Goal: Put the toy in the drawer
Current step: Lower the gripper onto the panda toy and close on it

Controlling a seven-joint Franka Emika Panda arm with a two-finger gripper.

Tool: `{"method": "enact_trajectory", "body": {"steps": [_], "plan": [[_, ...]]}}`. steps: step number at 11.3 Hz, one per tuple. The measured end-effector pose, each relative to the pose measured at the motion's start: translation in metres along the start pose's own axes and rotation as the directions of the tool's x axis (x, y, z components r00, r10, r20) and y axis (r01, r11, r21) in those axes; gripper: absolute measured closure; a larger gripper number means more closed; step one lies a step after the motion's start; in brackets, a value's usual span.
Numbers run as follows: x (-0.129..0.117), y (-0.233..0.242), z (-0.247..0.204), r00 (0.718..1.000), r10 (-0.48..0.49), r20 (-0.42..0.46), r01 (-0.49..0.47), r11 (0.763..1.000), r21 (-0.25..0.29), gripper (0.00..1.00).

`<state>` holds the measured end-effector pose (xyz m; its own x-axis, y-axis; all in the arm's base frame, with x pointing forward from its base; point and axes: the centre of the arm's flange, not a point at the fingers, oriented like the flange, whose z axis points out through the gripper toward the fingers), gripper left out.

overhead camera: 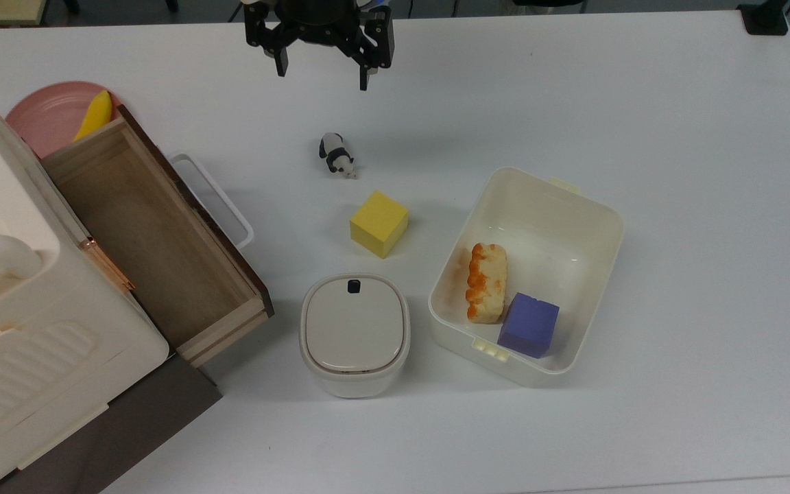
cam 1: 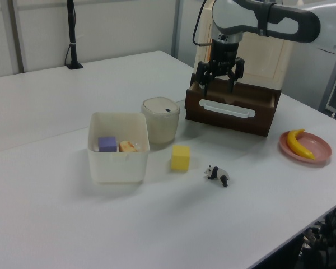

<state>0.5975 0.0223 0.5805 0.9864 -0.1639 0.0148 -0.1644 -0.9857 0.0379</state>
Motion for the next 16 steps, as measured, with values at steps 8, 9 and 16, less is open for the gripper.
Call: {"method": "enact_trajectory", "body": {"steps": [8, 9, 16], "plan": [[-0.004, 0.002, 0.025, 0.979, -0.197, 0.059, 0.197, 0.980, -0.001, 0.00], [-0.007, 0.001, 0.040, 0.971, -0.220, 0.090, 0.221, 0.975, 0.001, 0.00], [-0.034, -0.011, 0.178, 0.879, -0.431, 0.204, 0.442, 0.897, -0.005, 0.06]]}}
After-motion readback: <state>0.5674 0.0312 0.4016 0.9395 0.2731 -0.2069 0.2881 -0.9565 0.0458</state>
